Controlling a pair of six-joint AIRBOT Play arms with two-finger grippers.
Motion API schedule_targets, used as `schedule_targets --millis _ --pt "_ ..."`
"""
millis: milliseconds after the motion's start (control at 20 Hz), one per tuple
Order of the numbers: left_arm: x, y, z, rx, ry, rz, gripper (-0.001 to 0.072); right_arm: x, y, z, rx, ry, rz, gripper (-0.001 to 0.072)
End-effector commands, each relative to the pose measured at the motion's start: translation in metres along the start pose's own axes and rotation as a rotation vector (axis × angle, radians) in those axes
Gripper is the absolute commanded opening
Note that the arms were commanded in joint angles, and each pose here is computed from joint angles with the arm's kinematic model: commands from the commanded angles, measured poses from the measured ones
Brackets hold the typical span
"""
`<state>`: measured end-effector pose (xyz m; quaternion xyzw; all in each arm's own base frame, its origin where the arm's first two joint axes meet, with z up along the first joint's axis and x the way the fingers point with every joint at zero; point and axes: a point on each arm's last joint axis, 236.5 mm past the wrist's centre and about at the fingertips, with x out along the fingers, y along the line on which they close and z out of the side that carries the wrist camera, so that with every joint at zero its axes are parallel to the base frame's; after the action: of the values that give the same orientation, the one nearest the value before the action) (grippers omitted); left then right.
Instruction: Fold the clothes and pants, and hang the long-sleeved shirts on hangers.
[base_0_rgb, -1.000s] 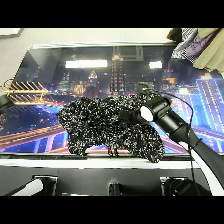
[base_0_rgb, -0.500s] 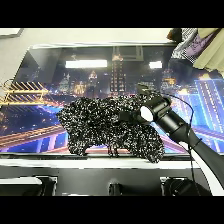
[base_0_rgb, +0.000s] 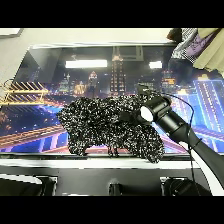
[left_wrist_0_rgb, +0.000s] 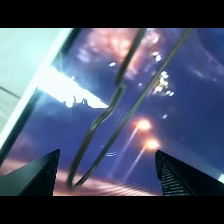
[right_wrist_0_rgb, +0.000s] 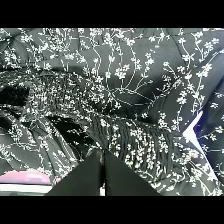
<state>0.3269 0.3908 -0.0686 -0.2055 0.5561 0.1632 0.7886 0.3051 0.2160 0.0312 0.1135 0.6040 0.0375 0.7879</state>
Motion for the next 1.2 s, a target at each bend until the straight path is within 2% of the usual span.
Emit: schedule_targets --millis 0,50,200,250,450,500,800,900,1150 --pt "0.017 -0.006 -0.004 0.036 0.023 -0.026 0.0608 0.0 -0.001 0.001 0.001 -0.002 -0.004 0.0017" --pt "0.019 -0.007 -0.004 0.036 0.028 -0.029 0.0533 0.0 -0.001 0.001 0.001 -0.002 -0.004 0.0017" --pt "0.026 -0.013 -0.012 0.038 0.064 -0.05 0.0522 0.0 -0.001 0.001 0.001 -0.002 -0.004 0.0017" --pt "0.027 -0.013 -0.014 0.04 0.071 -0.052 0.0494 0.0 -0.001 0.0 0.001 -0.001 -0.003 0.0017" --pt "0.032 -0.018 -0.021 0.063 0.113 -0.049 0.0491 0.0 0.0 0.0 0.002 0.0 -0.002 0.0017" --pt "0.033 -0.019 -0.021 0.071 0.117 -0.047 0.043 0.0 -0.001 0.0 0.002 0.0 -0.002 0.0017" --pt "0.035 -0.027 -0.025 0.112 0.152 -0.04 0.0426 0.0 -0.001 0.0 0.001 0.0 -0.002 0.0017" --pt "0.036 -0.03 -0.027 0.129 0.164 -0.045 0.0374 0.0 -0.001 0.001 0.0 -0.001 -0.004 0.0017" --pt "0.036 -0.026 -0.032 0.161 0.194 -0.01 0.0364 0.0 -0.003 0.002 -0.005 -0.009 -0.013 0.0017"
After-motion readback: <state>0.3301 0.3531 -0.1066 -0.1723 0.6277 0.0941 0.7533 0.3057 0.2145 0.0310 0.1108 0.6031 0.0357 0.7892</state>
